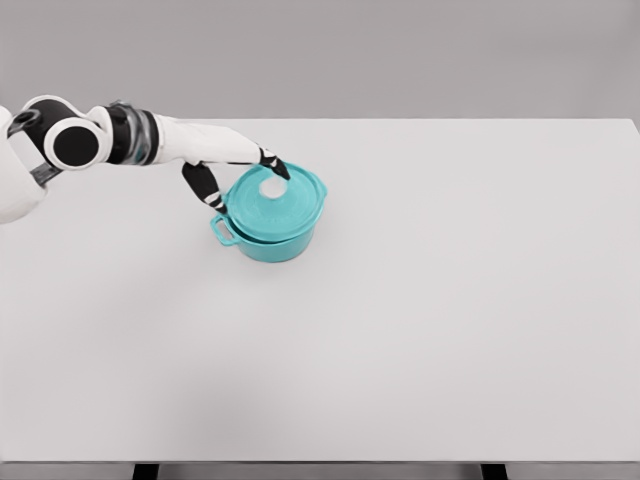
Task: Cover the pot with left arm
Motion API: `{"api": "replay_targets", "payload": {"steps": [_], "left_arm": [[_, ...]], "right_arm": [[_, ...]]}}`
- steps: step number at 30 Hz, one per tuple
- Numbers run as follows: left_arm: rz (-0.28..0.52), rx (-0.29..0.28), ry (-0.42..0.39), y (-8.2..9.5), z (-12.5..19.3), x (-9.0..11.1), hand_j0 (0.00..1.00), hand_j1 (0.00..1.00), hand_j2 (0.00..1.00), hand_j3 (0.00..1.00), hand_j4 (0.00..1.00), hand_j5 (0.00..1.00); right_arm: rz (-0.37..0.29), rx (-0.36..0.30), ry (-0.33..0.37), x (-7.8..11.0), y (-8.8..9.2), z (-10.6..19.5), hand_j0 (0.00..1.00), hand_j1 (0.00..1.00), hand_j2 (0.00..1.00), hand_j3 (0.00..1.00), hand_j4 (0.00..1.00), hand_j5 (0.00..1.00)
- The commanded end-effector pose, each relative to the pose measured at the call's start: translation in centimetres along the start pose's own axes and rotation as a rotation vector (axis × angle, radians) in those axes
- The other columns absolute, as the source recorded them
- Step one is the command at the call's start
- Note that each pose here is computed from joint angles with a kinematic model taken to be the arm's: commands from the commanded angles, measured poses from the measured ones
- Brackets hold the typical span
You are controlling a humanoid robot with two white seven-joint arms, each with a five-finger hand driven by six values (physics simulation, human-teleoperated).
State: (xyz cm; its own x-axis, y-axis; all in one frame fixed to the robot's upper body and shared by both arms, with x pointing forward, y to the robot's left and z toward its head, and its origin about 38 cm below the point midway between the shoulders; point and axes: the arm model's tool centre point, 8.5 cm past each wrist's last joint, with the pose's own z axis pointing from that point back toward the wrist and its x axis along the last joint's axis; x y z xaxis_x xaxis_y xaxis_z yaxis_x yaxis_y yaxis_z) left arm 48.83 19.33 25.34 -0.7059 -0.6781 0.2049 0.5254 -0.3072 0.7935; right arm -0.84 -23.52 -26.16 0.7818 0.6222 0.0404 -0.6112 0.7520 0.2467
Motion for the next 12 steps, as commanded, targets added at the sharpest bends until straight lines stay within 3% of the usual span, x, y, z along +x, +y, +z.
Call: {"api": "replay_targets", "payload": {"steps": [1,2,5,8,12], "left_arm": [[-0.003,0.002,0.000,-0.1,0.6,-0.3,0.95,0.95,0.95,0.95,0.95,0.95],[-0.022,0.006,-0.008,-0.1,1.4,-0.6,1.00,1.00,1.00,1.00,1.00,1.00],[-0.073,0.016,-0.019,-0.7,5.4,-2.7,1.00,1.00,1.00,1.00,1.00,1.00],[-0.042,0.013,0.063,-2.2,8.8,-5.5,1.00,1.00,1.00,1.00,1.00,1.00],[-0.008,0.019,0.106,-2.6,9.6,-7.8,1.00,1.00,1.00,1.00,1.00,1.00]], "right_arm": [[0.000,0.000,0.000,0.0,0.0,0.0,1.00,1.00,1.00,1.00,1.00,1.00],[0.000,0.001,0.001,-0.1,0.1,0.0,1.00,1.00,1.00,1.00,1.00,1.00],[-0.002,0.001,0.001,-0.1,0.1,0.0,1.00,1.00,1.00,1.00,1.00,1.00],[0.000,0.000,0.000,0.0,0.0,0.0,1.00,1.00,1.00,1.00,1.00,1.00],[0.000,0.001,0.001,-0.1,0.1,0.0,1.00,1.00,1.00,1.00,1.00,1.00]]}}
